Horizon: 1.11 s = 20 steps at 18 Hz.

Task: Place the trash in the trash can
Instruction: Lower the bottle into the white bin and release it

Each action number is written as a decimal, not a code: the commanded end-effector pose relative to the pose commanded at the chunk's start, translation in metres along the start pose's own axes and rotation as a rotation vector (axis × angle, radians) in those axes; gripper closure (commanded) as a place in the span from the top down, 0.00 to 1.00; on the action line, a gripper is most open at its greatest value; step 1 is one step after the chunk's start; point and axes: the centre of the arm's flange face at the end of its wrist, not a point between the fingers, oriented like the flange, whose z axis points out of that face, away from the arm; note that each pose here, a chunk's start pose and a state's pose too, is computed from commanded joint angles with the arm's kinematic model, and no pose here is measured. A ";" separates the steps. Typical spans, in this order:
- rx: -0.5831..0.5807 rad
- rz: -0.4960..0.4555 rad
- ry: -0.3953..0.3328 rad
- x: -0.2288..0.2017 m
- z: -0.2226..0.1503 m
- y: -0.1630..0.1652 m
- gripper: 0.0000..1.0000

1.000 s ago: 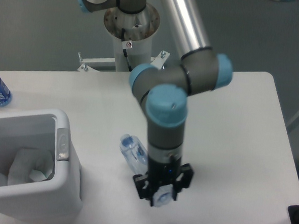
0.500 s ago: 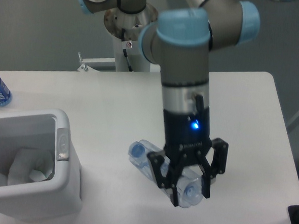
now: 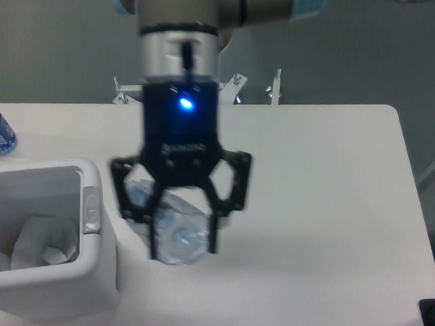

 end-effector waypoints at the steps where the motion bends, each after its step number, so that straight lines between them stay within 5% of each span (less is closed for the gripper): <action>1: -0.002 0.008 0.014 0.011 -0.001 0.002 0.62; 9: -0.074 0.084 0.095 0.077 0.032 0.038 0.64; 10: -0.087 0.090 0.098 0.080 0.038 0.043 0.75; 11: -0.094 0.103 0.098 0.079 0.041 0.046 1.00; 17: -0.085 0.121 0.099 0.080 0.034 0.044 1.00; 20: -0.074 0.083 0.029 0.025 0.037 0.030 1.00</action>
